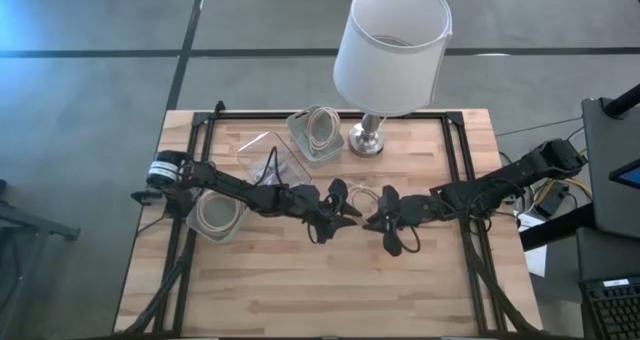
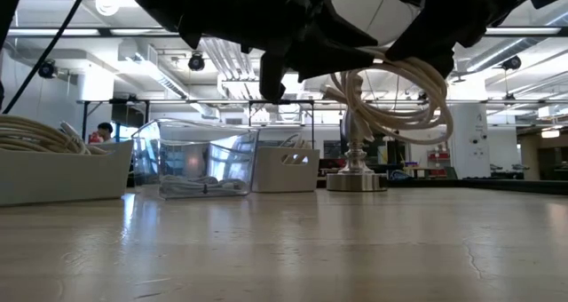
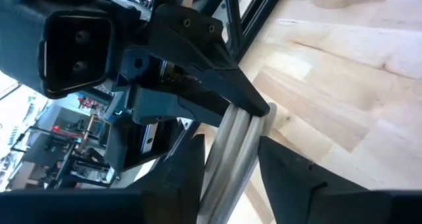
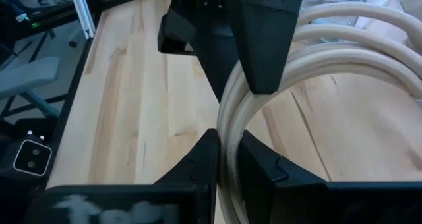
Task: Pick & Place USB Port
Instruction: Put the brown hdmi cable into the right gray bin
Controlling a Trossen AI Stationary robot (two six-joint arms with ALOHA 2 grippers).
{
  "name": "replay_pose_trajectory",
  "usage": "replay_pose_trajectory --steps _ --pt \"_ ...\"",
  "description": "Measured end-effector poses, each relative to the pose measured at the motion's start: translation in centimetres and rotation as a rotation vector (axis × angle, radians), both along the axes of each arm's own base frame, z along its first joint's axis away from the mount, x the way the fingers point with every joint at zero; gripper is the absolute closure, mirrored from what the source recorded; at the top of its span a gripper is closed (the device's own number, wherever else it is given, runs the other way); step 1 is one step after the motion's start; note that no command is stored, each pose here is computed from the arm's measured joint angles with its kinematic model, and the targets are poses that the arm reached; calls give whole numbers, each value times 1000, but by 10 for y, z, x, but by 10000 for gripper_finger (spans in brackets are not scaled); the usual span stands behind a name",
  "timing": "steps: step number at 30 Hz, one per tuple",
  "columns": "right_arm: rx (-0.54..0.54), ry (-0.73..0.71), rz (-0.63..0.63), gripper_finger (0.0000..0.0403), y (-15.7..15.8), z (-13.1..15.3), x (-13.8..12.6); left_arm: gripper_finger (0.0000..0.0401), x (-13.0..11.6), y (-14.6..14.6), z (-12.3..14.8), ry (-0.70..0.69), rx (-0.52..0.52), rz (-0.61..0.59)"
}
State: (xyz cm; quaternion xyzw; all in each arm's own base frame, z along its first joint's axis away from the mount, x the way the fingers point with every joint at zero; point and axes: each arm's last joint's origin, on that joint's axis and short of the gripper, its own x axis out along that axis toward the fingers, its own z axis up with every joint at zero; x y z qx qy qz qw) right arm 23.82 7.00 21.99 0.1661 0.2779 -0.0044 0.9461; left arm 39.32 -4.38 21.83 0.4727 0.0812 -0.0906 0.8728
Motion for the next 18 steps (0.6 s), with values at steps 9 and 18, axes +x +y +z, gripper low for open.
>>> replay_pose_trajectory --steps 9,18 --pt "-35 -39 25 364 1 6 2 231 0 0 -1 8 2 0" --pt "-65 -40 37 364 0 5 2 291 0 0 -2 17 -42 11"
